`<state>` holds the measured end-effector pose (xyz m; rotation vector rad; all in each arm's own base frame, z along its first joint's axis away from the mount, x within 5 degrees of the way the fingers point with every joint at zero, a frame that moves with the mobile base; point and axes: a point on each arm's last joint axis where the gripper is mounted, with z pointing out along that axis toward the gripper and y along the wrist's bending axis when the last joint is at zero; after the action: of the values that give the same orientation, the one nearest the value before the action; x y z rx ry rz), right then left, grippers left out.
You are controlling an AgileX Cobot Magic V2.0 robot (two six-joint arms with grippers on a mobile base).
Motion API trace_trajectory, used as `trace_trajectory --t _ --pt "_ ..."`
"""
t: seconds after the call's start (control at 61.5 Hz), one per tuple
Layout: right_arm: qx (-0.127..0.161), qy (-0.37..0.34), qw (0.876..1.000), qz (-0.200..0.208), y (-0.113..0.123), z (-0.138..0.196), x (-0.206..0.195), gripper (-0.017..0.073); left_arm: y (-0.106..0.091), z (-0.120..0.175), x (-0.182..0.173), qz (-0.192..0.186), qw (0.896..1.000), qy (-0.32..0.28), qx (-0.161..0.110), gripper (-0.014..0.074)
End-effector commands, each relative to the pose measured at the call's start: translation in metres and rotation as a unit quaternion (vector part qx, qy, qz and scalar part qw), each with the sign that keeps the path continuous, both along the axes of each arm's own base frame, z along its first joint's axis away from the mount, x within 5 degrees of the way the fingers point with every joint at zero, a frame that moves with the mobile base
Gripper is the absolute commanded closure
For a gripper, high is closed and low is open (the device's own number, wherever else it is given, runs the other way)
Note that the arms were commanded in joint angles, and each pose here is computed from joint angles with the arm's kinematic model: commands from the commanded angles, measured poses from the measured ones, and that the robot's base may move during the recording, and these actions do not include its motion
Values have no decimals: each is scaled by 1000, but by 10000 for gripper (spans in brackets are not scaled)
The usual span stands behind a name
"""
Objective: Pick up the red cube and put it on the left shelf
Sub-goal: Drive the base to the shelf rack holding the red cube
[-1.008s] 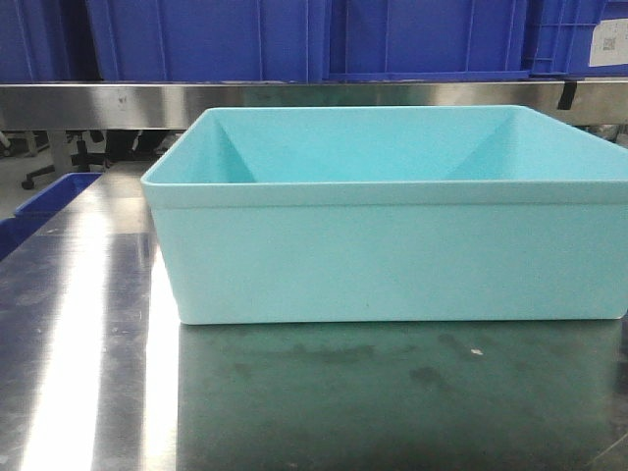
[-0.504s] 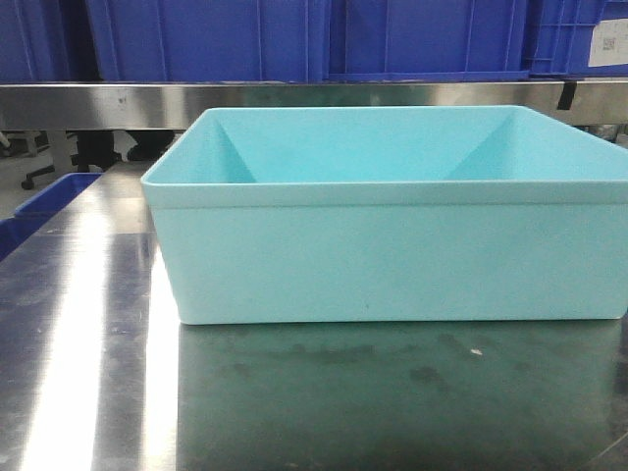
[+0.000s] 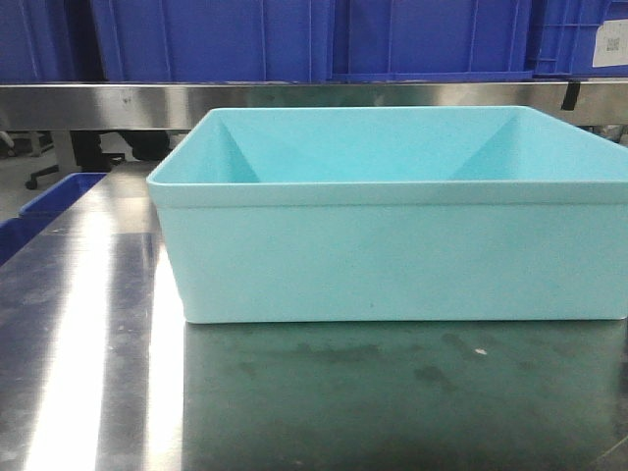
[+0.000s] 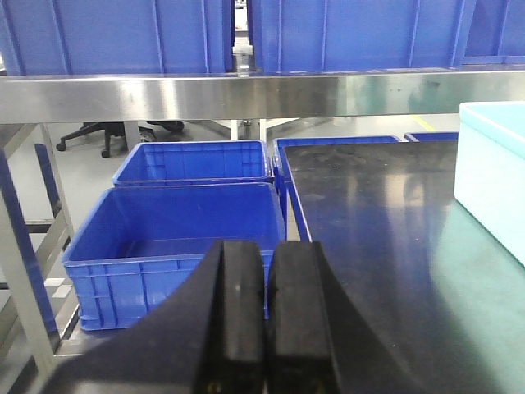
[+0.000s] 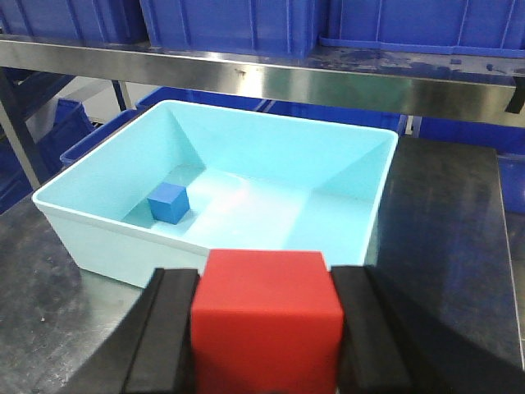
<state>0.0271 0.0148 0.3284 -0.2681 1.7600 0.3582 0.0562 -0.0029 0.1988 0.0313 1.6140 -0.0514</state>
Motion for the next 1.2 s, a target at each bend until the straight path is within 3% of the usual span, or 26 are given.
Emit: trace_trajectory --t 0.0,1.187 --pt "12 -50 999 -4 0 15 1 386 0 1 0 -3 999 -40 -5 492" --pt "12 -50 999 -4 0 15 1 386 0 1 0 -3 999 -40 -5 492"
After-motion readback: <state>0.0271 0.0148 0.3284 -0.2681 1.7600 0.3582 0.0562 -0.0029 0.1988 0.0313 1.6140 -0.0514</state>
